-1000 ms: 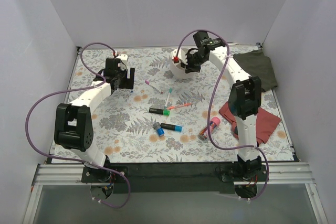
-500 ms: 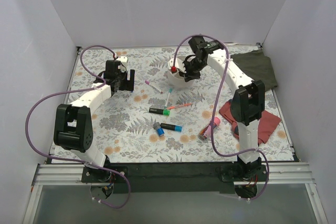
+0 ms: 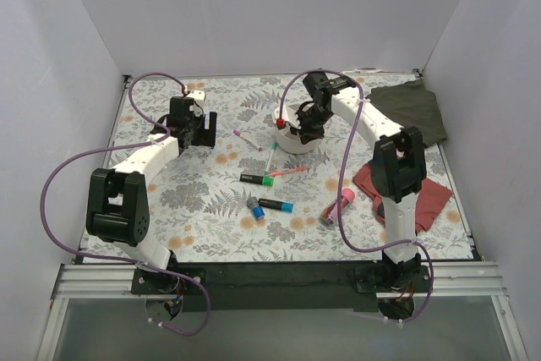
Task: Sort the stationery into containers
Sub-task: Move the storage box to the center of the board.
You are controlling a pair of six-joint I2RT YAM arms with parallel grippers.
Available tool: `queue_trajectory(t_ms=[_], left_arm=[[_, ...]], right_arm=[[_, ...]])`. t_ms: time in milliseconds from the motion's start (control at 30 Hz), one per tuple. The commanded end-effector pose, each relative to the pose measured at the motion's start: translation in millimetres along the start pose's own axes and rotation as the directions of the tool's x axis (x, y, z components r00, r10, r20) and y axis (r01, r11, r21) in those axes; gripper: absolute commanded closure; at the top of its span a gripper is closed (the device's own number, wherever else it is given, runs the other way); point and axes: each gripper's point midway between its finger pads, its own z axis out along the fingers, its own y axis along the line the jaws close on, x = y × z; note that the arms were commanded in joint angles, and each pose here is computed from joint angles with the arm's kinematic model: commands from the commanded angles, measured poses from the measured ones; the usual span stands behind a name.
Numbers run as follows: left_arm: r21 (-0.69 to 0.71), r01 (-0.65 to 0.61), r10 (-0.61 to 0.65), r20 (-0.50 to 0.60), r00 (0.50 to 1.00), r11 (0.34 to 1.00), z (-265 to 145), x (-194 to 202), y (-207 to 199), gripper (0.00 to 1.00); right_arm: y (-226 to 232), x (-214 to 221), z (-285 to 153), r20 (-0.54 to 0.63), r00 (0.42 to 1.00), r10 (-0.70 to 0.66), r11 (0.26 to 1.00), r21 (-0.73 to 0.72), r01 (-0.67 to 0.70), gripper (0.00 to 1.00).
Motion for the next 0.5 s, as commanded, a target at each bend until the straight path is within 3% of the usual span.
queue_trajectory(t_ms=[0, 233, 467], left_arm=[[-0.002, -0.002, 0.002, 0.063, 0.998, 1.0, -17, -18, 1, 0.2], [-0.003, 0.0, 0.001, 0.061, 0.998, 1.0, -18, -18, 2, 0.18], [0.003, 0.005, -0.006, 0.063, 0.998, 1.0, -14, -23, 0, 0.16]], right_arm=[[-15, -22, -23, 0.046, 0.997, -0.056, 0.993, 0.103, 0.051, 0.99], [-11, -23, -34, 0.034, 0.999, -0.042, 0.991, 0.125, 0.038, 0.6], [-2, -28, -47, 0.045, 0.999, -0.03, 0.988, 0.151, 0.022, 0.52]])
